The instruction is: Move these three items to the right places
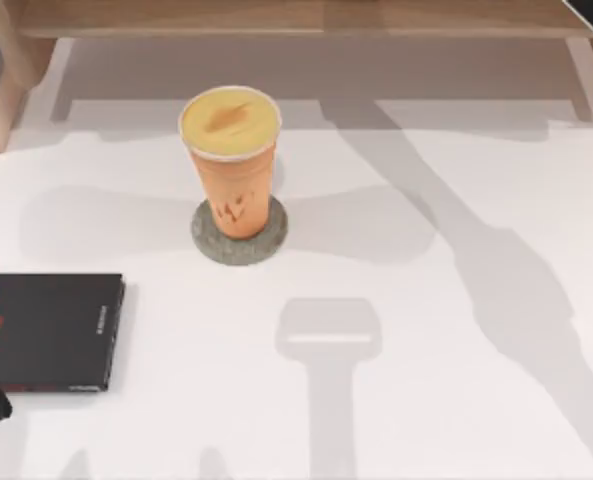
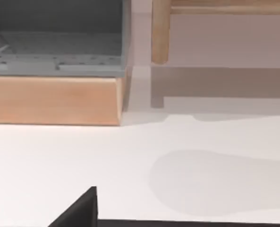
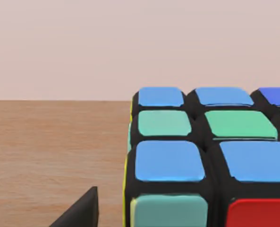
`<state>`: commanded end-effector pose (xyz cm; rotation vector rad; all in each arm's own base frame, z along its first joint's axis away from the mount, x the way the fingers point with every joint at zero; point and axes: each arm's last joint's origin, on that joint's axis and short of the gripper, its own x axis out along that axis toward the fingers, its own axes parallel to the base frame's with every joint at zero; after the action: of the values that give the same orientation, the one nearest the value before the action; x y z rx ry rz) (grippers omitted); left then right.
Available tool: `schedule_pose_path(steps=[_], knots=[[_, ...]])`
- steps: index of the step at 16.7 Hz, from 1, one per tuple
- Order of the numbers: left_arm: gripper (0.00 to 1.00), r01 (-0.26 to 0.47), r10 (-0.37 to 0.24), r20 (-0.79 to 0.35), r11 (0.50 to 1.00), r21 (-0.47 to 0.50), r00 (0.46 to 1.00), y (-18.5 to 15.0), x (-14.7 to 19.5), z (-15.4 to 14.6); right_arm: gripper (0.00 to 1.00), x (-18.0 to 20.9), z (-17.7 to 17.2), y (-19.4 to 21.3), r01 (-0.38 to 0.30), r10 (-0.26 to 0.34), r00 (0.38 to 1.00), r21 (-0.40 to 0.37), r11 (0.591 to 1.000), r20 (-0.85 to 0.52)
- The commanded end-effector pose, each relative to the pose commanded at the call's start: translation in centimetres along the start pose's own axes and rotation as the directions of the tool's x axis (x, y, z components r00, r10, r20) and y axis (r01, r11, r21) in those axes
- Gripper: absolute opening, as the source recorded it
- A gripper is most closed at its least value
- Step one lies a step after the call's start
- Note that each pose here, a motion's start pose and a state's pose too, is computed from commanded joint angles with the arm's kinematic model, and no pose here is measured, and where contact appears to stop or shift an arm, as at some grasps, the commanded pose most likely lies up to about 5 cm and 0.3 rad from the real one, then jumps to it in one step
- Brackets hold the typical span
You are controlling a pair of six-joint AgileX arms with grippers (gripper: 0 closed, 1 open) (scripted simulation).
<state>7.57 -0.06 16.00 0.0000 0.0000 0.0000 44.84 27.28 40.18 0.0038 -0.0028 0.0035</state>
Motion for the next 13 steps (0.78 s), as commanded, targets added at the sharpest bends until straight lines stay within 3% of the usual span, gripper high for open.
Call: schedule_pose_path(steps=[7,10,13], knots=[[1.00,0.000,0.000,0.000,1.000,0.000,1.000,0.0,0.0,0.0,1.00,-4.0,3.6,-8.0,-0.082,0.082,0.997,0.010,0.997,-0.009],[1.00,0.000,0.000,0.000,1.000,0.000,1.000,0.0,0.0,0.0,1.00,-8.4,3.2,-13.1,-0.112,0.112,0.992,0.001,0.994,-0.053],[1.00,0.000,0.000,0.000,1.000,0.000,1.000,0.0,0.0,0.0,1.00,-15.0,0.6,-18.3,-0.128,0.127,0.986,-0.007,0.992,-0.107]])
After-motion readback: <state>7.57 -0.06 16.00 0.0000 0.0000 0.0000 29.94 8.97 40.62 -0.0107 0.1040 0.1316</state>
